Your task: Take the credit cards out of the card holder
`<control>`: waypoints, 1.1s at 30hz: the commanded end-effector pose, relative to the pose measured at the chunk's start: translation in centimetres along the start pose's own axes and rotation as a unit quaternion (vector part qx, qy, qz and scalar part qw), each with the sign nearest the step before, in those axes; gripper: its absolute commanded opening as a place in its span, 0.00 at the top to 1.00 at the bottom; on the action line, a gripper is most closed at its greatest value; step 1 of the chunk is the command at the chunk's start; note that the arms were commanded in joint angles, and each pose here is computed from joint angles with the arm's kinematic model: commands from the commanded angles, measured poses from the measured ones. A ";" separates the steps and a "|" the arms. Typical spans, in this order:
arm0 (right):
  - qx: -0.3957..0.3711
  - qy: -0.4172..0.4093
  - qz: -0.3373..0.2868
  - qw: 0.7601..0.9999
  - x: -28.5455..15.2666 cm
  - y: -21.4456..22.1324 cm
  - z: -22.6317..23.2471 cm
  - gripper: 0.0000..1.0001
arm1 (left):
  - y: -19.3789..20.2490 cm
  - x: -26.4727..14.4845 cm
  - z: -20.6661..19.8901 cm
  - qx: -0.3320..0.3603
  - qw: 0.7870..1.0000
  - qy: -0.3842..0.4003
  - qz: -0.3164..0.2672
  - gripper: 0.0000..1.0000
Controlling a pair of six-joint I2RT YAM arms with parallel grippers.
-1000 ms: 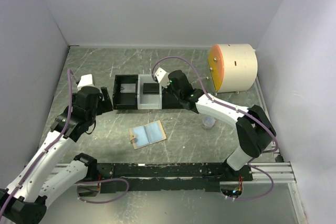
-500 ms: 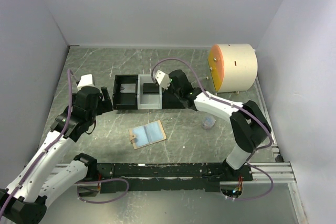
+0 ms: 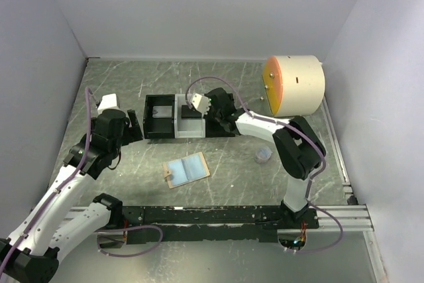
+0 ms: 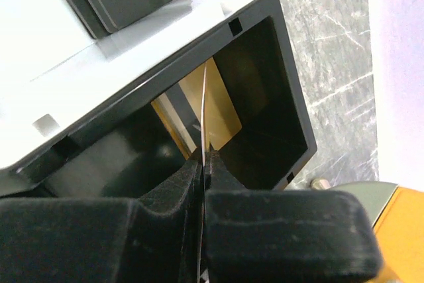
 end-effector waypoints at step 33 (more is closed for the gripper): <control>-0.022 0.008 0.009 1.000 3.1 1.9 -0.3 0.75 | 0.1 0.3 -0.4 0.011 1.000 0.014 0.003 0.01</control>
Point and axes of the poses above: each gripper's point midway between its finger pads, its own x axis out along the fingers, its own z axis along the line the jaws close on, y = z × x, the point moved 4 cm from there along -x, back along the fingers, and after that the axes turned 4 degrees about x, right-handed, at the moved point
